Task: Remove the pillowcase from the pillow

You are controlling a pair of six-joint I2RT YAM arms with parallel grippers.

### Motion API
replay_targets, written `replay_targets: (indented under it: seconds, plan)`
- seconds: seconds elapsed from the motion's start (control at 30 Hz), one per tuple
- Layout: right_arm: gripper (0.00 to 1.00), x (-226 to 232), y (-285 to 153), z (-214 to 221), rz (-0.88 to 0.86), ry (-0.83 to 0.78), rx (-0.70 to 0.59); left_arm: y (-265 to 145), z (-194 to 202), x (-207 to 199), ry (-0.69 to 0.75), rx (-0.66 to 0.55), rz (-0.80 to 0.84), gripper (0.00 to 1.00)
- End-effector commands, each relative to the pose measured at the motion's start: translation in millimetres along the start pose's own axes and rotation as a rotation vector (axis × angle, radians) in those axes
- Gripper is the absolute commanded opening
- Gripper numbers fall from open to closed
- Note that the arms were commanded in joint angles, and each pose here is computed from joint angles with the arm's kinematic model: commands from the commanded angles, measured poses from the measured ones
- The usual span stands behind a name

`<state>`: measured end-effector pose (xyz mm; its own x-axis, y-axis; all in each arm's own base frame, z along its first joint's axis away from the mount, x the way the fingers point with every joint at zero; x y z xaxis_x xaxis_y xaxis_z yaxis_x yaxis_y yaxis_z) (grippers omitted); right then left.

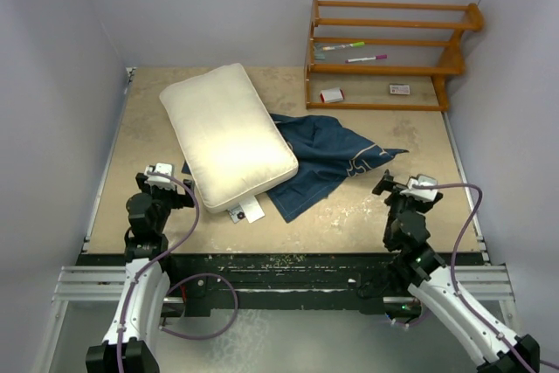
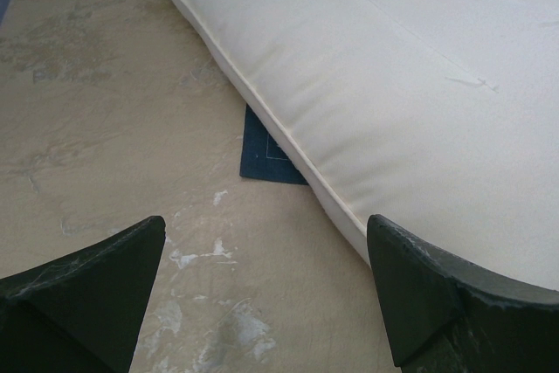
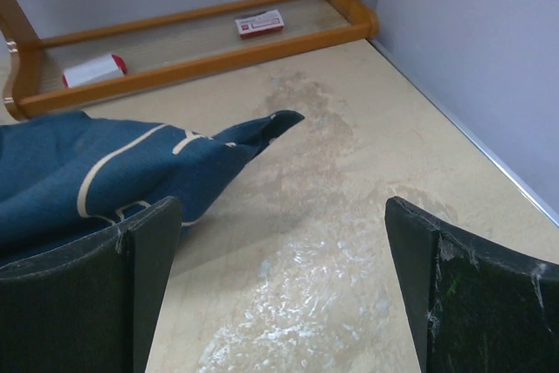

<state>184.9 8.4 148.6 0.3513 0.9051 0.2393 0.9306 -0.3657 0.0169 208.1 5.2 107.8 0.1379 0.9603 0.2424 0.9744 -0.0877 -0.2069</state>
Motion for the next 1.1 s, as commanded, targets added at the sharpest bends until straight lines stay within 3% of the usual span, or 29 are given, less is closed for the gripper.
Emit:
replay_targets:
  seconds: [0.0,1.07]
  plan:
    - [1.0,5,0,-4,-0.044,0.012,-0.012,2,-11,3,-0.006,-0.05,-0.016,0.99]
    - [1.0,5,5,6,-0.064,-0.002,-0.005,2,-11,3,-0.006,-0.05,-0.015,0.99]
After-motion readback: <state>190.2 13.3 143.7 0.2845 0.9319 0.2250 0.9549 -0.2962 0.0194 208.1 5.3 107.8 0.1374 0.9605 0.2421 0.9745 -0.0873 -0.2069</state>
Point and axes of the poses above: each gripper's point midway between its finger pads, its own y axis out along the fingers, its own x axis along the line the jaws close on, z = x × y, the point moved 6 cm from there along -y, back along the fingers, and after that the axes turned 12 degrees about y, right-handed, at the moved point
